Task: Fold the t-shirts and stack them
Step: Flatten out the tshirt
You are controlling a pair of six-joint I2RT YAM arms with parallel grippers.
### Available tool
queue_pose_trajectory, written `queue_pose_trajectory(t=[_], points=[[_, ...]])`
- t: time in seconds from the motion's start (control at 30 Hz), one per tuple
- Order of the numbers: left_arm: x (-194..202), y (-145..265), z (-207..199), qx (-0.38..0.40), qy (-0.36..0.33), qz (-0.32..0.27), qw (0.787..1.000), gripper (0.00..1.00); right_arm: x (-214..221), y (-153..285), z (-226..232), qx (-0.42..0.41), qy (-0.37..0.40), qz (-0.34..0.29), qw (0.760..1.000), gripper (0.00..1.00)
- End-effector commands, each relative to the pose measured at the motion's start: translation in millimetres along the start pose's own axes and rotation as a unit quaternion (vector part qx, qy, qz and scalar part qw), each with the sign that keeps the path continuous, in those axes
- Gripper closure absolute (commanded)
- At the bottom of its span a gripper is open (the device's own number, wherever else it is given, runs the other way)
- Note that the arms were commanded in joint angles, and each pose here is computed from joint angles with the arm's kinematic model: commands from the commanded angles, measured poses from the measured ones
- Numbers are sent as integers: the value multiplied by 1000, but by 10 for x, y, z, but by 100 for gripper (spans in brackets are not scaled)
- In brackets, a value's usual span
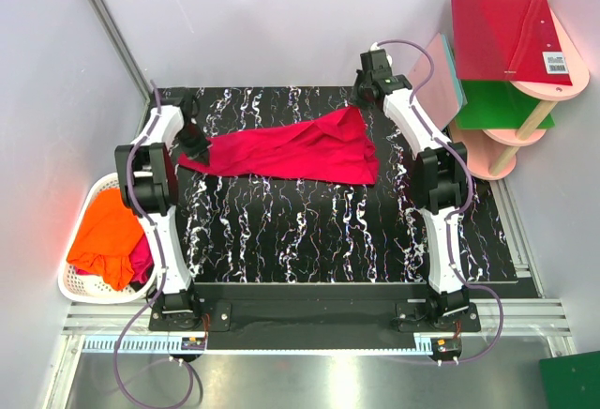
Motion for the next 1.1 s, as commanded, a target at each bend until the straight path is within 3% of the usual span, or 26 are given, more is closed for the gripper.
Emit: queue_pose_trajectory(t=[0.0,0.3,0.47,0.6,0.63,0.7,0.73,0.83,0.93,1.07], points=[[-299,991,-182,65,12,-138,988,100,-381,324,255,-54,-4,-54,997,100],[-372,2213,-212,144,49,-290,945,100,-984,1377,649,-136,33,-152,978,100],[-133,2328,-59,140,44,-299,943,100,-979,2038,618,-162,69,-167,970,100],[274,2585,68,147,38,-323,934,100,-723,2370,416,-161,82,-146,973,100],[385,2537,96,149,36,-313,937,100,-714,2721,395,-178,83,-167,966,100],[656,2734,148,164,33,-334,928,100,-524,2832,263,-181,88,-155,967,100],[780,2665,176,166,36,-322,931,100,-490,3211,228,-206,90,-181,958,100],[1182,2824,239,185,20,-345,920,100,-217,3681,32,-235,100,-192,948,100],[1532,3072,299,206,-1,-386,899,100,27,4040,-150,-255,107,-200,940,100],[1928,3571,450,222,-10,-479,849,100,175,4361,-295,-266,109,-222,932,100]])
Point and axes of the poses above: each gripper's point midway between its finger pads, its own y axis back along the fingers, its own z axis along the line the jaws close on, x = y × z, the point moved 8 cm from there along y, back along the fingers, and after that the axes turned 8 degrees about -y, right-handed, at the moved point
